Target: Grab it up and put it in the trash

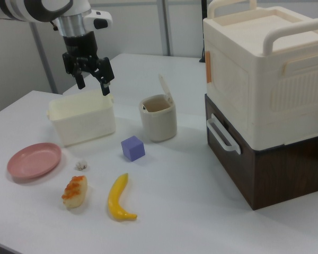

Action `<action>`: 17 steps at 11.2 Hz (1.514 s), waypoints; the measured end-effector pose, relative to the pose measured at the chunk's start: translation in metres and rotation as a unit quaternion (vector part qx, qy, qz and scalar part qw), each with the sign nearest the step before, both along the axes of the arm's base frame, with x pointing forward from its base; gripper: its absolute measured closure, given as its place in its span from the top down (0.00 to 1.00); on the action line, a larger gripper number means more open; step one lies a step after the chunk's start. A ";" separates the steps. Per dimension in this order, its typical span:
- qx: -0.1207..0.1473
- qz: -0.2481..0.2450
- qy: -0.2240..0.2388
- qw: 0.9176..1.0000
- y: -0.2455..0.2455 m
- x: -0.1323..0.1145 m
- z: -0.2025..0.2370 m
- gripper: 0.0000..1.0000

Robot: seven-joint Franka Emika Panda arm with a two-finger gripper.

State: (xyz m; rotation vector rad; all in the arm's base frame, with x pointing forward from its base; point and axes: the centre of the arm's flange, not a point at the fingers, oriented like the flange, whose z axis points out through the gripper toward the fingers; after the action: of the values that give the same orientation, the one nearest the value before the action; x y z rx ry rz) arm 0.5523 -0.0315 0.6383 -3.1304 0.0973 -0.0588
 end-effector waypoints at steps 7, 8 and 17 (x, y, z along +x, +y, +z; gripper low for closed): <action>-0.001 0.014 -0.001 1.000 -0.015 -0.001 0.000 1.00; -0.001 0.014 -0.001 1.000 -0.015 -0.001 0.000 1.00; -0.001 0.017 0.000 1.000 -0.013 -0.001 0.000 1.00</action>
State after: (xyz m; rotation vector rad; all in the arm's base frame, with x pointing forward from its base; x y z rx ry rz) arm 0.5512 -0.0444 0.6385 -3.1329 0.0444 -0.0599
